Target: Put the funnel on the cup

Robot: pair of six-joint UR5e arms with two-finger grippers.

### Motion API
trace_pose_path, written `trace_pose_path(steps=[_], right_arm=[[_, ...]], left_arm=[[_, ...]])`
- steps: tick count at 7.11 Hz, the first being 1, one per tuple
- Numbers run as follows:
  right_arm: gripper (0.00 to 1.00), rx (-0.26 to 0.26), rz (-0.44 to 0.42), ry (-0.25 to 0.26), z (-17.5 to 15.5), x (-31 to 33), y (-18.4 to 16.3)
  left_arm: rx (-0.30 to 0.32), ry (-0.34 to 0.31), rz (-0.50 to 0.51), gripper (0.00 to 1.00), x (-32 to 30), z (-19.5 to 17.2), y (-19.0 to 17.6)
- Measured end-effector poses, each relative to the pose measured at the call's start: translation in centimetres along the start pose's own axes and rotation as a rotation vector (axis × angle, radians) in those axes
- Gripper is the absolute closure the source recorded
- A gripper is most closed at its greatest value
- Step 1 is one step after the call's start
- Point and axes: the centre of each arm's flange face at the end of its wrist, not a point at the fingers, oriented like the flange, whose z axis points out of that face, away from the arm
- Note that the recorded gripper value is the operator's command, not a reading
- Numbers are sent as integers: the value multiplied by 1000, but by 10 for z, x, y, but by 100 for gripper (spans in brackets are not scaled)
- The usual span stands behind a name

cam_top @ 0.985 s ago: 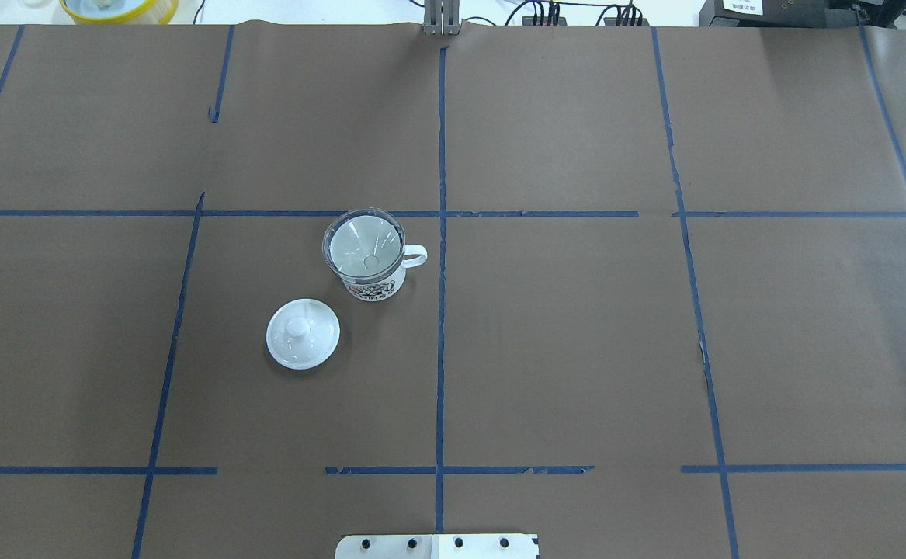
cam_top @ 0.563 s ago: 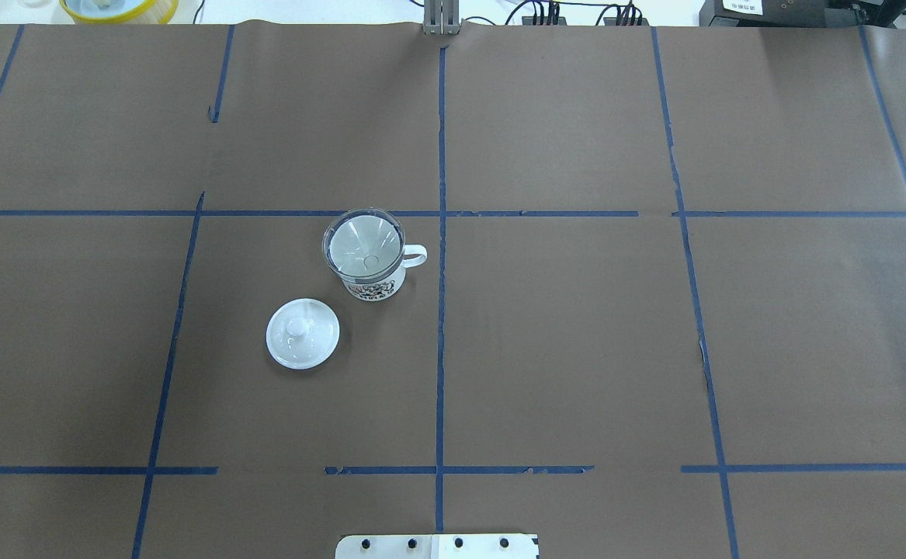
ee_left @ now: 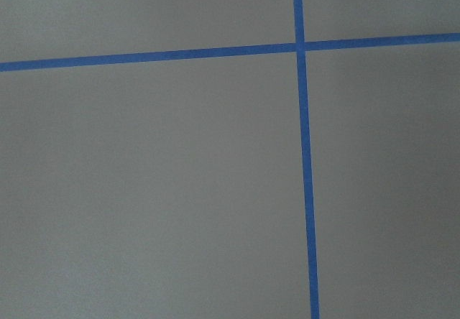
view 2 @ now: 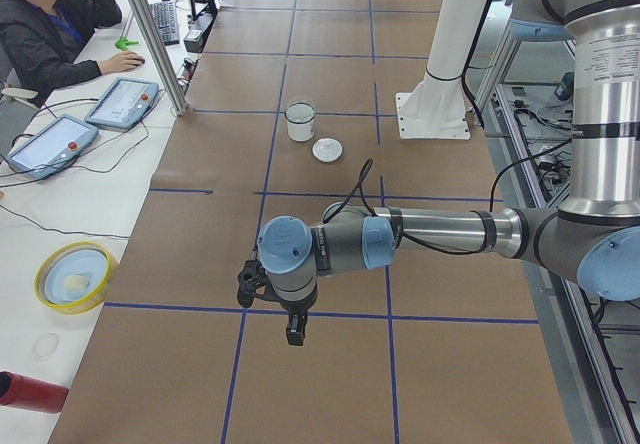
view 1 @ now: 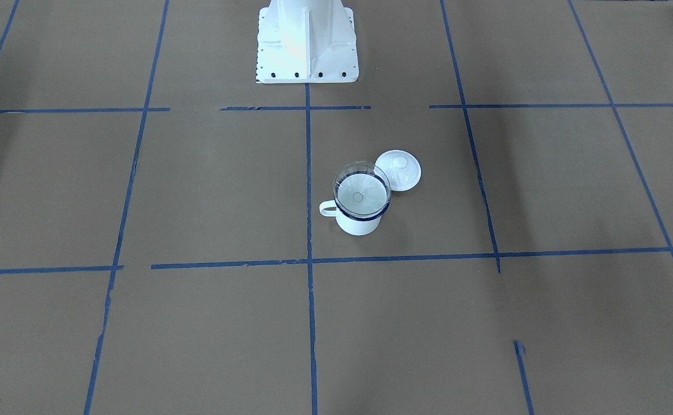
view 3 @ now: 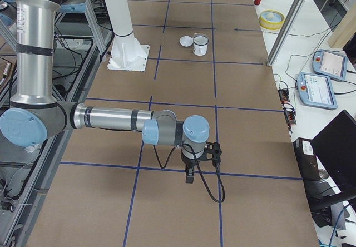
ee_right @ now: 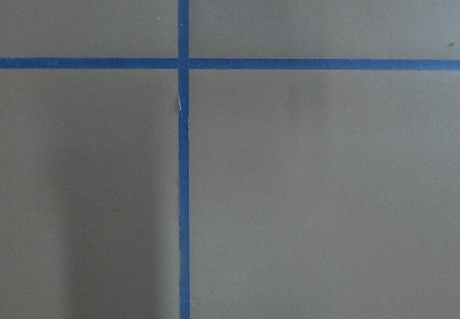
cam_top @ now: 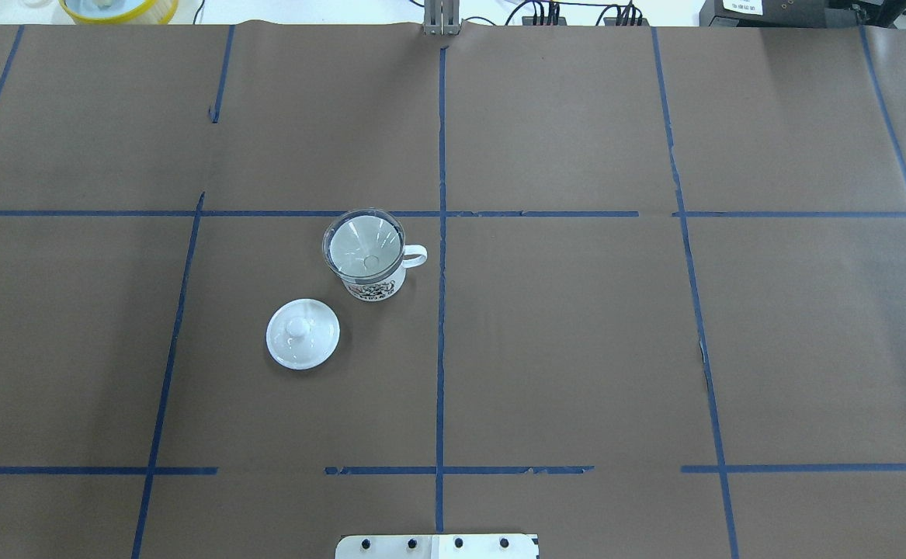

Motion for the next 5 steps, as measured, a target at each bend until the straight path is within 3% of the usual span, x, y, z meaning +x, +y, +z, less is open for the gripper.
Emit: trace_pose_path(steps=[5], right_arm=[[0,0,0,0,0,0,0]], left_arm=[[-1,3,1,0,-2,3,3]])
